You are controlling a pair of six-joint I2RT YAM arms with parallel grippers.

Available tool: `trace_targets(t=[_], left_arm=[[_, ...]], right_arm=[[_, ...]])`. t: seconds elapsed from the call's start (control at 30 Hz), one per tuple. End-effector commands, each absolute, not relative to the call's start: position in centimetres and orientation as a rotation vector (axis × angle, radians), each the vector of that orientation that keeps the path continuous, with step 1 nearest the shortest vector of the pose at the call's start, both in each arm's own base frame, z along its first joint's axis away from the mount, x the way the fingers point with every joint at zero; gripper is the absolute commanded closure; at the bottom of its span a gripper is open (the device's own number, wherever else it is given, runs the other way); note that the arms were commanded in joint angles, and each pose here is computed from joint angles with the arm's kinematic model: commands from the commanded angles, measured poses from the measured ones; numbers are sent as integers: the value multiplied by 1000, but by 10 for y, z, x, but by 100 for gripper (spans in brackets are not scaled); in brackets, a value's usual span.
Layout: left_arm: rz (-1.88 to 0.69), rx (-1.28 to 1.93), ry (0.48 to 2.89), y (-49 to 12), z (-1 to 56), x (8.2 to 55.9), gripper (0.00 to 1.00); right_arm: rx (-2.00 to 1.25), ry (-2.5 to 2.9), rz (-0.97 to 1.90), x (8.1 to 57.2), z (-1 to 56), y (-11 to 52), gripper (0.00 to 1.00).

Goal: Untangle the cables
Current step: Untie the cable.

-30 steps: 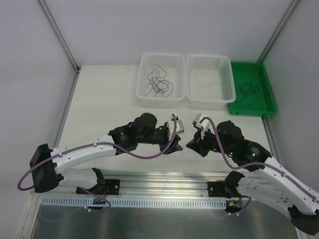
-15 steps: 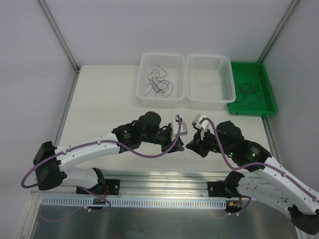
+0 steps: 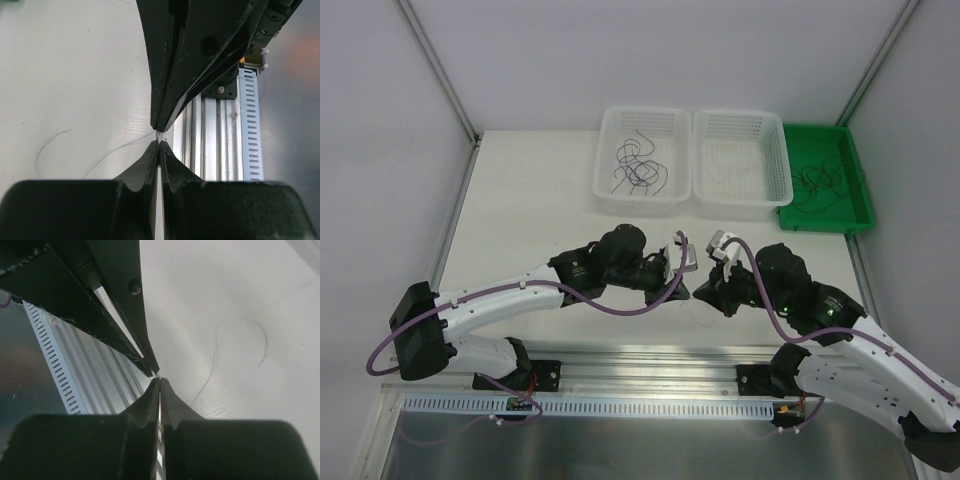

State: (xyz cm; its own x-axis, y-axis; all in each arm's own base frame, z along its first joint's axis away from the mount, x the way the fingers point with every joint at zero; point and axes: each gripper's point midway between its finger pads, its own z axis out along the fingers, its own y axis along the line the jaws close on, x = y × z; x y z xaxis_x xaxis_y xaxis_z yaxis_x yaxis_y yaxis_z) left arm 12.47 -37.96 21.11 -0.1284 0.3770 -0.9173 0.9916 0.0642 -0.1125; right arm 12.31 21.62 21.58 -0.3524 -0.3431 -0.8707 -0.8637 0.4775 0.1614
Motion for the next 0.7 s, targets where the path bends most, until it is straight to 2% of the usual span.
trace_targets(t=[0.0,0.37,0.67], left_arm=[[-1067,1377,1556,-382,230,128,100],[-1033,1230,1610,-365,223,134,100],[-1242,1170,1629,-382,202,116,100]], right_arm=[[-992,1825,804,126,241,217,99],[-578,1791,617,164,257,174,99],[-175,1691,787,174,268,165,99]])
